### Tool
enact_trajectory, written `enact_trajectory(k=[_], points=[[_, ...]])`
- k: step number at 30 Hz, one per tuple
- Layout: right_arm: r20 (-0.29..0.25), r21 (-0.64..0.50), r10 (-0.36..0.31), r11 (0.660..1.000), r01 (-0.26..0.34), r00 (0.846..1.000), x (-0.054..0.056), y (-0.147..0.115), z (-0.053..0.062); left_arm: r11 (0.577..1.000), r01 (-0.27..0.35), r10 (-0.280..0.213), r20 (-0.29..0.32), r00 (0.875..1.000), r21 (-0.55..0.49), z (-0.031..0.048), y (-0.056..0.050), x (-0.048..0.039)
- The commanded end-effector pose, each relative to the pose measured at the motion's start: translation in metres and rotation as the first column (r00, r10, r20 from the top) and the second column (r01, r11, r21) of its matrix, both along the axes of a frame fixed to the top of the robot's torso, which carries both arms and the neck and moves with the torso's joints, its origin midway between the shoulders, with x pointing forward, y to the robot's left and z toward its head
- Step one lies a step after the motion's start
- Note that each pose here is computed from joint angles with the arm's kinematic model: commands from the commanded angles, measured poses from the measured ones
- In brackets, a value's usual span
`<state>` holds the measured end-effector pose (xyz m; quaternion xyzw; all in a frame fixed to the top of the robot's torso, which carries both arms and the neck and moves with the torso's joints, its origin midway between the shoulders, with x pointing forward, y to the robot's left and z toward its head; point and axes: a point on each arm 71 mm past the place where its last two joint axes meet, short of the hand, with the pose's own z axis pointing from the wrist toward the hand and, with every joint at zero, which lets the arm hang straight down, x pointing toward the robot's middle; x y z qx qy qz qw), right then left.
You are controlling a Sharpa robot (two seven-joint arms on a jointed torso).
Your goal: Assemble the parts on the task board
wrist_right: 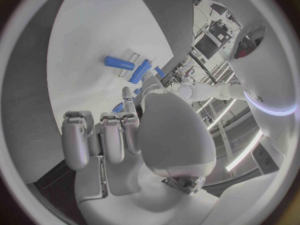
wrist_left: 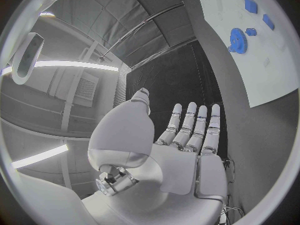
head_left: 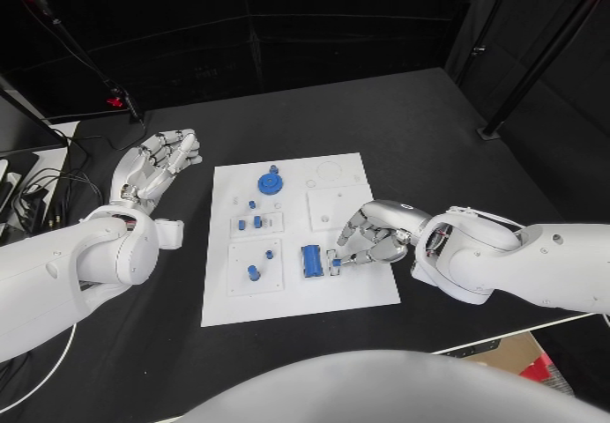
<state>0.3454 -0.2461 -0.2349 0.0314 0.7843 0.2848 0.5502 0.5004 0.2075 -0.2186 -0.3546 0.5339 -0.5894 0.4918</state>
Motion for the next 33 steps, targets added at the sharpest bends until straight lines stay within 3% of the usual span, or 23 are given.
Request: enact_trajectory(k=[1, 7, 33], points=[[-0.004, -0.080, 0.027, 0.996, -0.027, 1.000, 0.000, 0.003, -0.003, 1.000, 0.016, -0.015, 0.063, 0.998, -0.023, 0.0053, -0.001, -0.0013], [-0.029, -0.116, 0.028, 0.993, -0.032, 0.999, 0.000, 0.007, -0.007, 1.000, 0.015, -0.014, 0.062, 0.998, -0.023, 0.0049, 0.000, -0.0016], [-0.039, -0.239, 0.014, 0.971, -0.023, 0.999, 0.000, 0.018, -0.015, 1.000, 0.017, -0.015, 0.059, 0.998, -0.024, 0.0042, 0.000, -0.0023]])
